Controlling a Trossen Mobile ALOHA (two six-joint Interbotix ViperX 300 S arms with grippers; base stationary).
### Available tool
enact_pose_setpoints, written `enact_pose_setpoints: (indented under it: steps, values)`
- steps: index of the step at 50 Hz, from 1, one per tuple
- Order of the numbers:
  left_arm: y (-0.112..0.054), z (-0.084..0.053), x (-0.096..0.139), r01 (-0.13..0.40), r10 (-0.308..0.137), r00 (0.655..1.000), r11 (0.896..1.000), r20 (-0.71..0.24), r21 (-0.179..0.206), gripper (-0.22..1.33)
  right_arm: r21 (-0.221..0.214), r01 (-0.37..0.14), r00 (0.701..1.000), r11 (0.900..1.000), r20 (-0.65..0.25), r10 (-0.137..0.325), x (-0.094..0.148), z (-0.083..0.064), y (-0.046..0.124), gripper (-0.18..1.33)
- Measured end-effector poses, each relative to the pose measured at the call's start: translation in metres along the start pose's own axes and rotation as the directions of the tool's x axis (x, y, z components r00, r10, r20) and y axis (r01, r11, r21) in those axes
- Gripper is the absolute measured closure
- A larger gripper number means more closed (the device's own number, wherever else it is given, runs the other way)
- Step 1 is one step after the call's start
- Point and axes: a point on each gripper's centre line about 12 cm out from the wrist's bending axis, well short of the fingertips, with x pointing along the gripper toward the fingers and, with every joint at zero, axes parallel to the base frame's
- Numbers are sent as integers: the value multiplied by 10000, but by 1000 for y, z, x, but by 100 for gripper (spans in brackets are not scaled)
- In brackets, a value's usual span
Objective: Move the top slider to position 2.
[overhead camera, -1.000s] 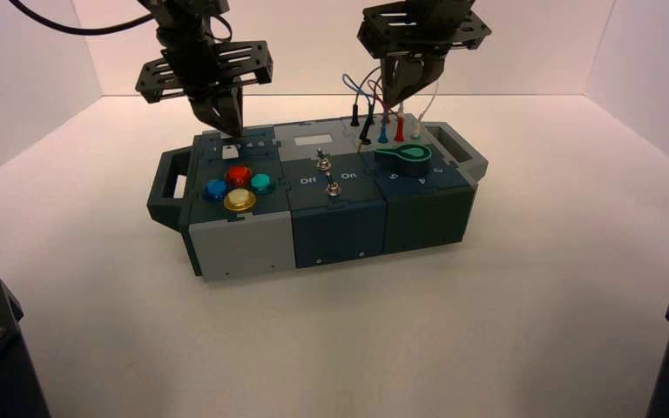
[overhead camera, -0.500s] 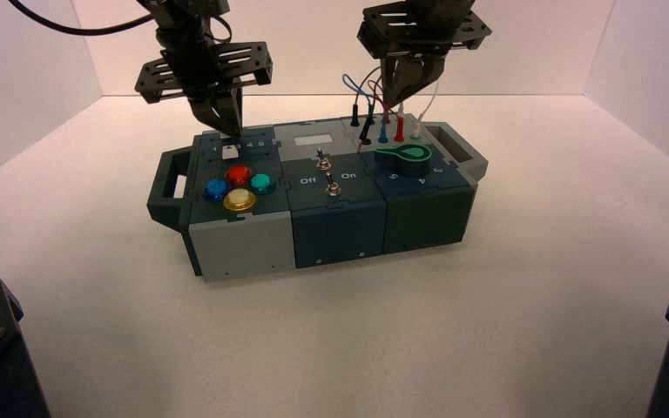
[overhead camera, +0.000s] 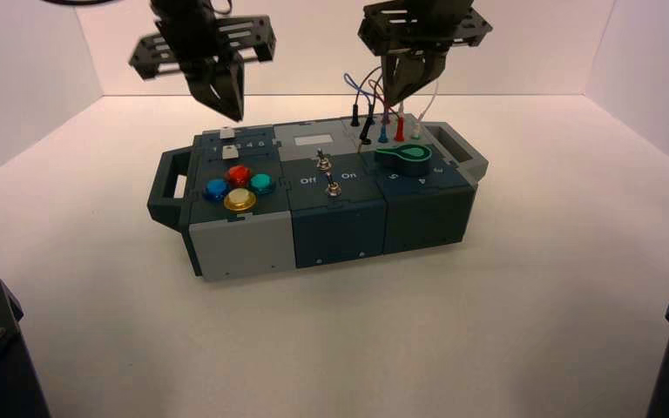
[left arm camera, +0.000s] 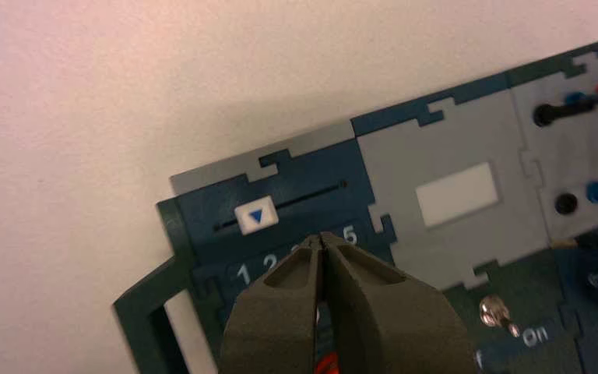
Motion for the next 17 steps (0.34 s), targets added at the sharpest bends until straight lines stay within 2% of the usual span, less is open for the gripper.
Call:
enact_pose_setpoints:
  steps: [8, 17]
  values:
    - [5, -9, -17, -129, 130, 9999, 9999, -92, 115, 128, -67, -30, 9989, 10000, 458, 33, -18, 6, 2, 129]
    - [6, -11, -32, -100, 98, 9999, 9998, 114, 182, 128, -57, -35, 9986, 10000, 534, 38, -22, 7, 2, 129]
